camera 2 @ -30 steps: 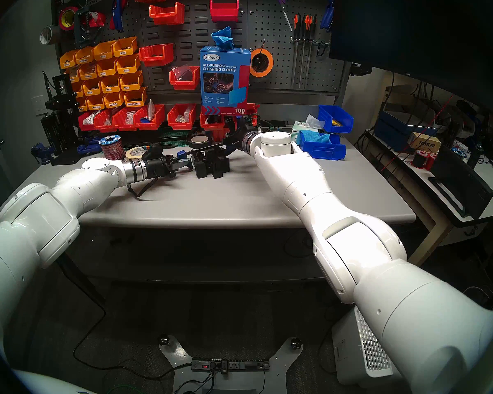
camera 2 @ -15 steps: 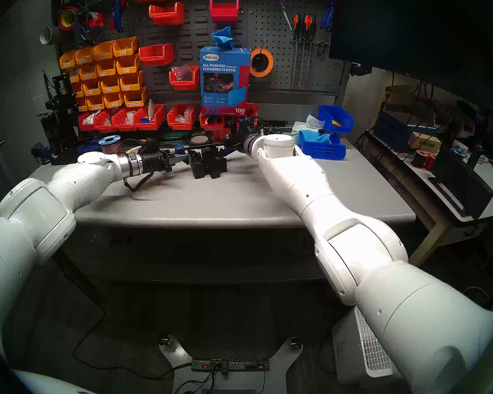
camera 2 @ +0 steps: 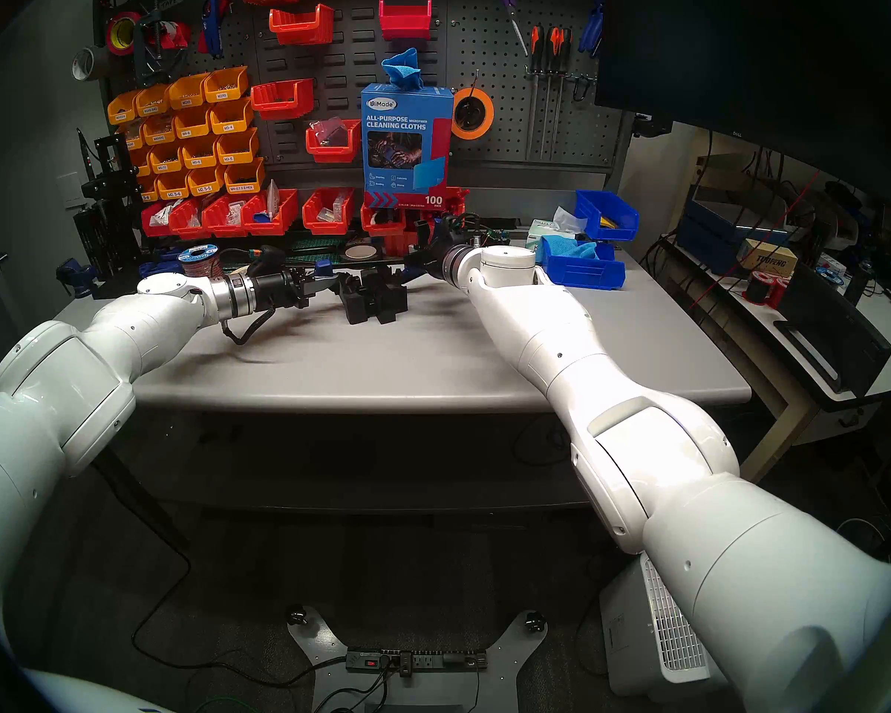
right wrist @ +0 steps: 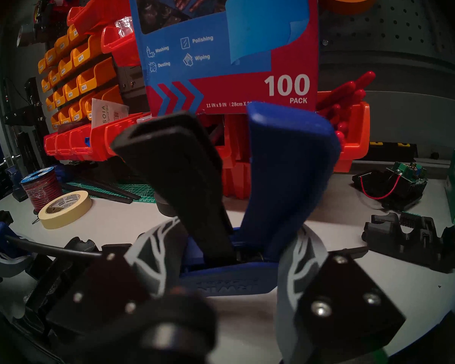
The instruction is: Clamp the two 3D printed pieces together with the clamp
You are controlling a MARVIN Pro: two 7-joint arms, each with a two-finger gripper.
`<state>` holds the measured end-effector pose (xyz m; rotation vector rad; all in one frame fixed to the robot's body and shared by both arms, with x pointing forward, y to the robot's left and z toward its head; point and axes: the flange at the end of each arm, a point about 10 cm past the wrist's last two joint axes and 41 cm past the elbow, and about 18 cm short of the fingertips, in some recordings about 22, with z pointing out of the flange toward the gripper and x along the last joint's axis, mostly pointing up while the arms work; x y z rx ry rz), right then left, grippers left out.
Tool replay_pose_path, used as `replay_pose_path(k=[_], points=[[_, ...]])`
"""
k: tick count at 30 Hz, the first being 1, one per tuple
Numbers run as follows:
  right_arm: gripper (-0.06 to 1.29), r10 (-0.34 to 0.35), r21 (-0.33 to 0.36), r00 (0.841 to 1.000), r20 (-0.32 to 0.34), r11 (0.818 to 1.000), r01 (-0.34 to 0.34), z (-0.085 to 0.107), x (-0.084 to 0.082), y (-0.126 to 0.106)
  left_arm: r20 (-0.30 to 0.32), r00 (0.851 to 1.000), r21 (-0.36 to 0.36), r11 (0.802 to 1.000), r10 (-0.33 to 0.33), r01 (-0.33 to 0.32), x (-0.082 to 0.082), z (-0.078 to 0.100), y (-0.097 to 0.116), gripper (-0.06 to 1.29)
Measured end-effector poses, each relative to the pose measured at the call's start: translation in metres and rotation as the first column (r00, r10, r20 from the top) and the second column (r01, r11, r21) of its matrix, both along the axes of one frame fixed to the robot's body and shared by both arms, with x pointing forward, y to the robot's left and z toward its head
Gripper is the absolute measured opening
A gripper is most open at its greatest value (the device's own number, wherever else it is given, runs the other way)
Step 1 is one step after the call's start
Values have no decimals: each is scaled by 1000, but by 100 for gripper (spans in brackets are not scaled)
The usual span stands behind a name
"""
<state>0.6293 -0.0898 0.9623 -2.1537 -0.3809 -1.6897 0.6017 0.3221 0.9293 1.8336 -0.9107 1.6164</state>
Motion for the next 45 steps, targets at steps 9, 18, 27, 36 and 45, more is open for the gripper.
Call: replay_pose_path(k=[9, 18, 27, 36, 45], points=[[48, 3, 17, 1000, -10, 1000, -2, -2, 0, -2, 1, 1000, -11, 1000, -2, 2, 0, 1, 0, 8], [48, 5, 32, 1000, -19, 999, -5, -3, 0, -4, 2, 1000, -19, 1000, -4, 4, 0, 3, 0, 8], [48, 7, 43, 1000, -26, 999, -6, -5, 0, -5, 3, 1000, -25, 1000, -7, 7, 0, 4, 1, 8], [48, 9, 53, 999, -33, 999, -8, -6, -1, -6, 7, 1000, -30, 1000, -8, 9, 0, 5, 1, 8], [48, 12, 59, 999, -38, 998, -10, -7, -1, -7, 10, 1000, -33, 999, -9, 9, -1, 5, 1, 8]])
